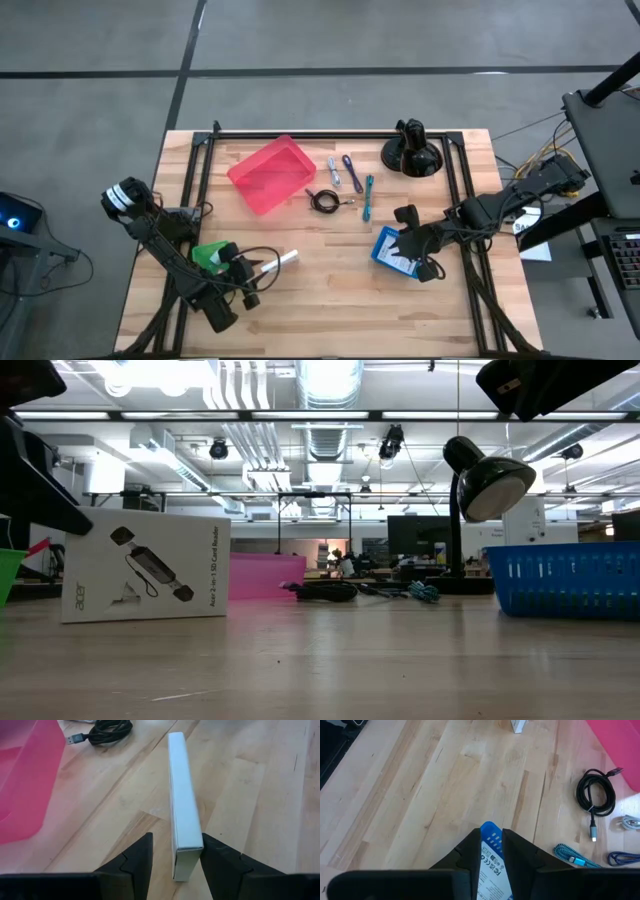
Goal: Pick and place items into bin
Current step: Put the card reader box into the blue bin
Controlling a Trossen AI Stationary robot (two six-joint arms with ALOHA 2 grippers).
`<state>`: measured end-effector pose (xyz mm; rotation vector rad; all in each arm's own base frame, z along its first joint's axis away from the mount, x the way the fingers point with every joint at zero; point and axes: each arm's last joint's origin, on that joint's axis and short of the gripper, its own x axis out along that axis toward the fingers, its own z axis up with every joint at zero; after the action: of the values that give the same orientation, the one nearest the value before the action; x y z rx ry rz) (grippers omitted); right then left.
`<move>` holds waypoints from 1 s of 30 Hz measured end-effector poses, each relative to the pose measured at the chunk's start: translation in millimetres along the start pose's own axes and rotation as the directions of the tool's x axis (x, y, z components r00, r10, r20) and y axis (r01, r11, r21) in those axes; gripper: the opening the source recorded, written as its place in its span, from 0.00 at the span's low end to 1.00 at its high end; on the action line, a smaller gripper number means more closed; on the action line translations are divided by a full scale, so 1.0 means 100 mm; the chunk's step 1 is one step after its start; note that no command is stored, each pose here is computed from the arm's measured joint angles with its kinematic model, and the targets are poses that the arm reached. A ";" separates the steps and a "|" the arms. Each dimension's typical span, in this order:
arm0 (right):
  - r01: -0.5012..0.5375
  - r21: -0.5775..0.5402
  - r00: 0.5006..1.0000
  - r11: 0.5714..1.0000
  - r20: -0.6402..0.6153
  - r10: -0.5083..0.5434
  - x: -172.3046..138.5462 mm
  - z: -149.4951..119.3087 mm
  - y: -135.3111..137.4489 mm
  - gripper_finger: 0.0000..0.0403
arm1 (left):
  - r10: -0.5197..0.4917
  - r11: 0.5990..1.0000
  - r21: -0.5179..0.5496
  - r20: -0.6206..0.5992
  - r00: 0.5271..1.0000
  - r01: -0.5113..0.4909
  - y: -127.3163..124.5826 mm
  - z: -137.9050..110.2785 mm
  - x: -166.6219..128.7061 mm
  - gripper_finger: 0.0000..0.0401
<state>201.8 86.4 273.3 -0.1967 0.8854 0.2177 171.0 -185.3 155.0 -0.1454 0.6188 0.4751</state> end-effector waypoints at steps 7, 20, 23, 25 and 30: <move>0.000 -0.001 1.000 1.000 0.000 0.000 0.00 0.00 0.00 0.19 | 0.002 1.000 0.024 -0.006 1.000 -0.002 0.00 0.00 0.01 0.31; 0.000 -0.004 1.000 1.000 0.000 0.000 0.00 0.00 0.00 0.17 | 0.021 0.998 0.066 -0.017 1.000 -0.019 0.02 0.03 0.06 0.10; 0.000 -0.004 1.000 1.000 0.000 0.000 0.00 0.00 0.00 0.17 | 0.024 0.998 0.064 -0.026 0.999 -0.022 0.03 0.04 0.07 0.07; 0.000 -0.004 1.000 1.000 0.000 0.000 0.00 0.00 0.00 0.18 | 0.026 0.996 0.086 -0.027 0.999 -0.024 0.03 0.04 0.08 0.07; 0.000 -0.004 1.000 1.000 0.001 0.000 0.00 0.00 0.00 0.20 | 0.021 0.982 0.190 -0.023 1.000 -0.016 0.00 0.08 0.07 0.07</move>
<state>201.9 86.4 273.3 -0.2000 0.8843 0.2193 179.4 -180.2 157.2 0.0352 0.6871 0.4303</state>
